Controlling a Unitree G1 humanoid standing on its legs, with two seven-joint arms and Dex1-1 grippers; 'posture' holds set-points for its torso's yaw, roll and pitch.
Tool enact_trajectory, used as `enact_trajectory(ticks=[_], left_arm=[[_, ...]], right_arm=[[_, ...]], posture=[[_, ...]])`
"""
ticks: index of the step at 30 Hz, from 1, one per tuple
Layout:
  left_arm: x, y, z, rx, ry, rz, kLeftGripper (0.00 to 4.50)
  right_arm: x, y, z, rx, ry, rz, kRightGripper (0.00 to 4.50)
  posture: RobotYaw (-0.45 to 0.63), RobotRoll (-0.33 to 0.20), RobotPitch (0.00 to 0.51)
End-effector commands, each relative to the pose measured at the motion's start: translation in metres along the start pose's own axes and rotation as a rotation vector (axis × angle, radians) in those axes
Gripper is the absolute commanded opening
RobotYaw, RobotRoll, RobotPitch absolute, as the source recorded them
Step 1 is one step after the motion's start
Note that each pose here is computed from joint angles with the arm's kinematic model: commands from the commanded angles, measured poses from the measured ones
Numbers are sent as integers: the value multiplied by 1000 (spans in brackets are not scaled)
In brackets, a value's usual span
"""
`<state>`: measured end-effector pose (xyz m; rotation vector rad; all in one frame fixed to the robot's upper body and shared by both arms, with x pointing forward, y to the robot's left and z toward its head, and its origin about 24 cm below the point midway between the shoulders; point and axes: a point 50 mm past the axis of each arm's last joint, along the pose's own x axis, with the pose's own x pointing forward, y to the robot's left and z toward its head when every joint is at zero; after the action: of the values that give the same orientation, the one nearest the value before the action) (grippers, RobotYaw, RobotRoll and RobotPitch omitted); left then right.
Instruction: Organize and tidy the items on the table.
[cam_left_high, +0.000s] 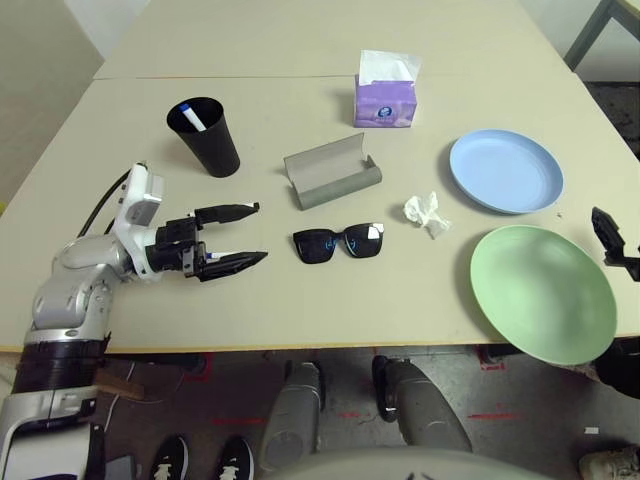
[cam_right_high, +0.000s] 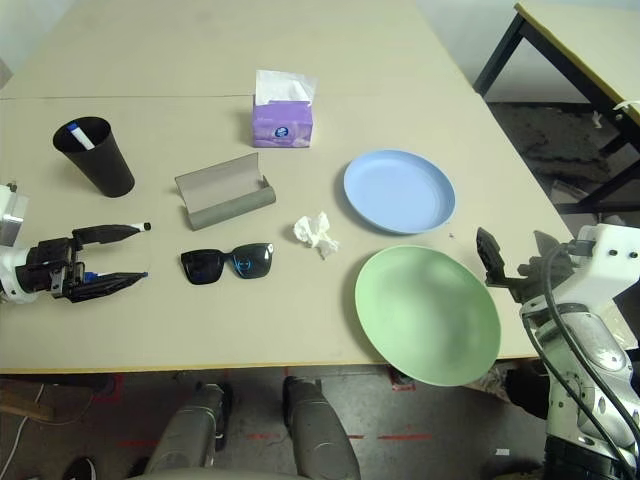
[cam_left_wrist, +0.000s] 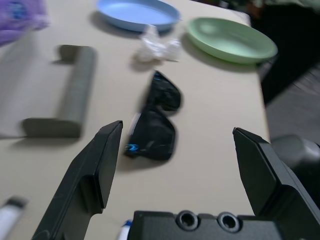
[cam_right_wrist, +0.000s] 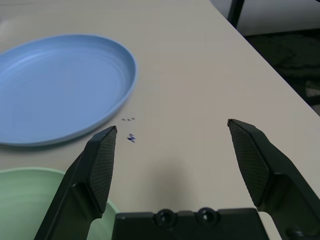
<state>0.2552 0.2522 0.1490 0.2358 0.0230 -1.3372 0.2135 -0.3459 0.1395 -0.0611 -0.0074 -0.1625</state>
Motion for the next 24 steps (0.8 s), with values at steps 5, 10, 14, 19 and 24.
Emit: enact_trajectory(ticks=[5,10,14,19,24], left_arm=[[1,12,-1,63,16,-36,4483],[3,23,-8,69,11,-11,4483],[7,28,-12,72,10,-11,4483],[12,33,-15,72,3,-17,4483],[15,33,-16,73,-1,-24,4483]], right_arm=[[-19,-17,17,-25,105,-31,4500],[-61,-42,39,-62,211,-74,4500],[-99,-49,35,-3,367,-51,4500],[-118,-34,29,120,475,49,4500],[-114,-19,26,172,514,139,4500]], posture=[[-252,0,189],[-306,0,190],[-335,0,192],[-353,0,193],[-348,0,192]])
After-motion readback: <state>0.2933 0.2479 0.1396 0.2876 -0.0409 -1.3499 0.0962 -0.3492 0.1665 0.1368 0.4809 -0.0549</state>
